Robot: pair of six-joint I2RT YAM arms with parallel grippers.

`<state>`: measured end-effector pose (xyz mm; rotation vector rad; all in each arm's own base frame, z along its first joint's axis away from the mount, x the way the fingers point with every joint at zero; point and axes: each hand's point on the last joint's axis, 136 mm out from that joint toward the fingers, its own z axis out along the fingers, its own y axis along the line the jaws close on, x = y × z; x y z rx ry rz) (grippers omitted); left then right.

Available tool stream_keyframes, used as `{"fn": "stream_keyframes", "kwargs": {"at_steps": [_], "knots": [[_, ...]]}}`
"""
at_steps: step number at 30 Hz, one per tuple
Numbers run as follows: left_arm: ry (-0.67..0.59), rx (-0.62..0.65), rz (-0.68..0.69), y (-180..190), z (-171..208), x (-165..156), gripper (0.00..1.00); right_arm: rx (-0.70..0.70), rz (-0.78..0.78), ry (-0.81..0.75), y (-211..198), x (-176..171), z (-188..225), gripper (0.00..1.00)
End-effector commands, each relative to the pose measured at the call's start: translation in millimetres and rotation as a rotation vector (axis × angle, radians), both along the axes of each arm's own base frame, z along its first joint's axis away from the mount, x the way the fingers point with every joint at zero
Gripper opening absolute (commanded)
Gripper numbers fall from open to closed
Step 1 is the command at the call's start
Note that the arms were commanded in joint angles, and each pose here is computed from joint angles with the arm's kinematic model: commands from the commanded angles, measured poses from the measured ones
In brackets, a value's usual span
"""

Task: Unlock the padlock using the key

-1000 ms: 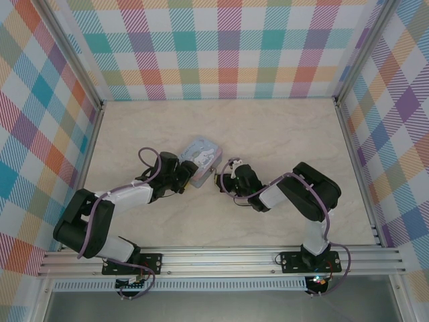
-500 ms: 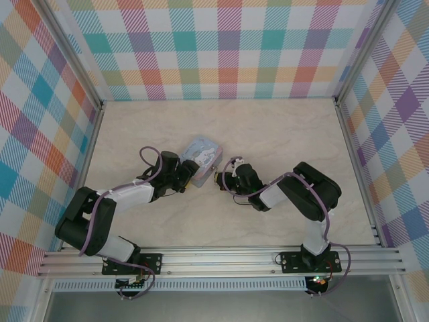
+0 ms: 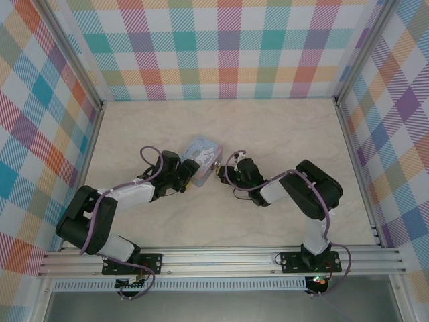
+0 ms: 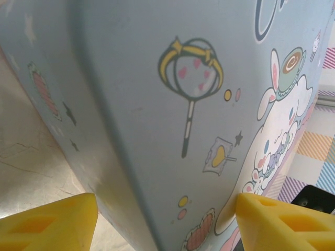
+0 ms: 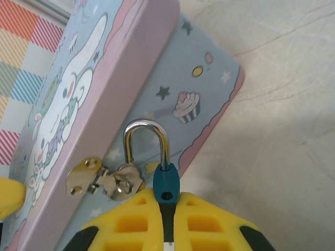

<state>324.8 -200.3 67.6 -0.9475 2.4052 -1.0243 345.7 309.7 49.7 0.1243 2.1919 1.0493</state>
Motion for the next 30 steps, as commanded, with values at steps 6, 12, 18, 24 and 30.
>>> {"fn": "stream_keyframes", "kwargs": {"at_steps": [6,12,18,24,30], "knots": [[0.040,0.063,-0.041,0.7,-9.8,-9.1,0.73,-0.008,-0.032,-0.072,-13.7,8.6,32.9,0.00],[-0.015,0.060,-0.065,-3.7,8.5,1.6,0.83,-0.085,-0.024,-0.066,-29.9,-4.2,31.5,0.00],[-0.132,0.072,-0.087,0.3,44.8,12.2,0.91,-0.209,0.011,-0.034,-46.9,-22.8,32.1,0.00],[-0.252,0.197,-0.058,29.5,81.1,9.0,1.00,-0.311,0.042,0.008,-67.7,-46.4,41.8,0.00],[-0.362,0.374,0.001,70.0,113.5,-4.0,1.00,-0.390,0.074,0.146,-87.5,-78.6,39.1,0.00]]}}
